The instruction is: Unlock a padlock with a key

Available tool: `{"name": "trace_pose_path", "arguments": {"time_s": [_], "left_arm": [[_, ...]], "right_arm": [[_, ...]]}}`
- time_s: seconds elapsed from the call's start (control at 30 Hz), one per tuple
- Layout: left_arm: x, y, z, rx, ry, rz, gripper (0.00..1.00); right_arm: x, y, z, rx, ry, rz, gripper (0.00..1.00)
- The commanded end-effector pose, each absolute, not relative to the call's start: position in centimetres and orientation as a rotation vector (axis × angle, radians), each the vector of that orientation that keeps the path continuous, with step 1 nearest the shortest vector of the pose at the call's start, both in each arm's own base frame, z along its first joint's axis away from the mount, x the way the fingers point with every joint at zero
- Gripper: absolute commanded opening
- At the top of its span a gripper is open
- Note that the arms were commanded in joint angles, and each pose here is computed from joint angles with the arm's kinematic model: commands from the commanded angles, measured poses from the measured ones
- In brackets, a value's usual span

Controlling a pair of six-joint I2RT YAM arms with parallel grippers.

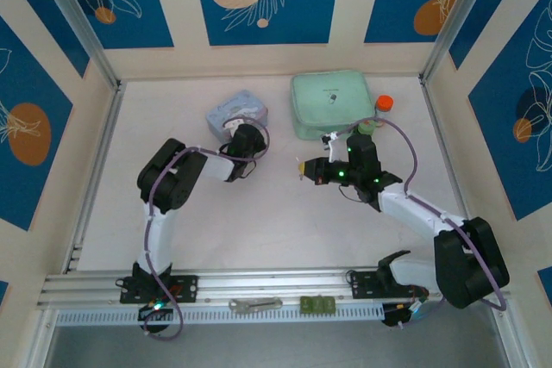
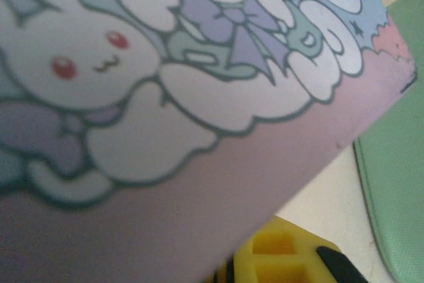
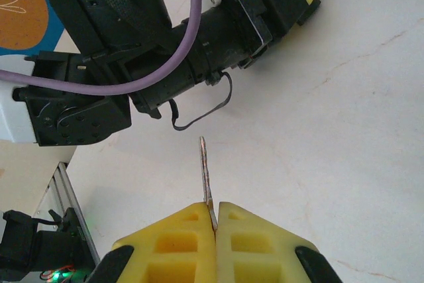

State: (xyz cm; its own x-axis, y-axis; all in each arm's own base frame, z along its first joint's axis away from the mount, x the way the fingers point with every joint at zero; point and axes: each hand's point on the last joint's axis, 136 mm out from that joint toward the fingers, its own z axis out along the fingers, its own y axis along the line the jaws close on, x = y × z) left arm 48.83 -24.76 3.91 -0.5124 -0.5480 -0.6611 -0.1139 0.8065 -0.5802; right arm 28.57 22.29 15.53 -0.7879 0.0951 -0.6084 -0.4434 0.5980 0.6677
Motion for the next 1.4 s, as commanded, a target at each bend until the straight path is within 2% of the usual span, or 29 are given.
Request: {"name": "trace_pose_path", "arguments": {"time_s": [0.0, 0.07, 0.4, 0.9, 1.37], "left_arm": [[48.4, -24.8, 3.2, -0.475, 2.077, -0.675, 0.04], [48.2, -24.7, 3.8, -0.477, 2.065, -0.726, 0.00], [45.0, -25.4, 7.9, -0.512, 2.018, -1.059, 0.00], [39.0, -25.7, 13.3, -0.513, 1.948, -1.414, 0.00], [36.4, -25.8, 14.2, -0.518, 1.893, -1.591, 0.00]], "right_arm": [[28.6, 22.6, 15.4, -0.289, 2.210, 1.183, 0.00], [28.8, 22.8, 15.2, -0.293, 2.213, 1.189, 0.00], [29.7, 25.7, 13.8, -0.348, 2.256, 1.396, 0.00], [29.9, 29.4, 11.6, -0.403, 2.277, 1.693, 0.00], [30.2, 31.0, 10.9, -0.434, 2.274, 1.738, 0.00]]}}
